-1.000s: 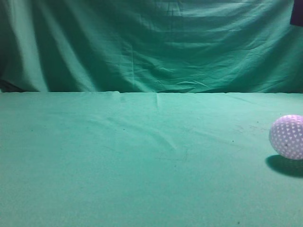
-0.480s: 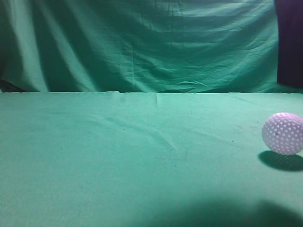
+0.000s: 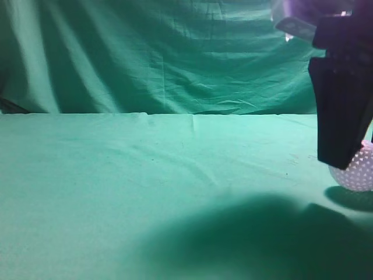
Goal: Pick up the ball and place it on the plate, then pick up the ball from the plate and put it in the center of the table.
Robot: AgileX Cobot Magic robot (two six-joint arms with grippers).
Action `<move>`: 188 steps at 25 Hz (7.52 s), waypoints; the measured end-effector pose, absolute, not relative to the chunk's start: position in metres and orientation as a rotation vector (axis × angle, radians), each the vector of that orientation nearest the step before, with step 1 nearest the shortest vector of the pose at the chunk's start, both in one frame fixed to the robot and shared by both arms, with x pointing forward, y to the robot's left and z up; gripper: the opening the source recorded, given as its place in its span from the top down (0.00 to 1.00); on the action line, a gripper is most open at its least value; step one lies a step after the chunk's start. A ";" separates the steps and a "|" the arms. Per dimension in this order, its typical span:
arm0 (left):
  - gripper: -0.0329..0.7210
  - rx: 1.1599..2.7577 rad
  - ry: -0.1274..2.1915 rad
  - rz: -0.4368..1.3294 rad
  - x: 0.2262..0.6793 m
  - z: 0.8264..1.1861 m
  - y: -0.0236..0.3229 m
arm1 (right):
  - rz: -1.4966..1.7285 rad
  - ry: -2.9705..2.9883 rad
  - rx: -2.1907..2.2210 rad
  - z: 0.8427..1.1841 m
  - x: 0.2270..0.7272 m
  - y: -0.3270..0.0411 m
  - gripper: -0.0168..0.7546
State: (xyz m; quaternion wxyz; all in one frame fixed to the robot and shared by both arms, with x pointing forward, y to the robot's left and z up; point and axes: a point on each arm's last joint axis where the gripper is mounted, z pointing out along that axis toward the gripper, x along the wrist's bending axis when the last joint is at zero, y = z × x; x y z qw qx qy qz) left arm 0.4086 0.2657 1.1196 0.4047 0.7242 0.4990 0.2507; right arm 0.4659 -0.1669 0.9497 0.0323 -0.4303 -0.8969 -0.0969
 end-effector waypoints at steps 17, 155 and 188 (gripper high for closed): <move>0.96 1.828 1.259 0.633 0.409 1.120 0.266 | -0.329 -2.801 -1.264 0.954 0.480 -0.160 0.53; 0.96 1.511 1.335 0.846 0.307 0.989 0.285 | -2.244 -2.556 -2.091 0.961 0.293 -0.287 0.88; 0.96 1.499 1.320 0.860 0.305 0.991 0.285 | -1.889 -2.606 -2.279 0.945 0.291 -0.291 0.88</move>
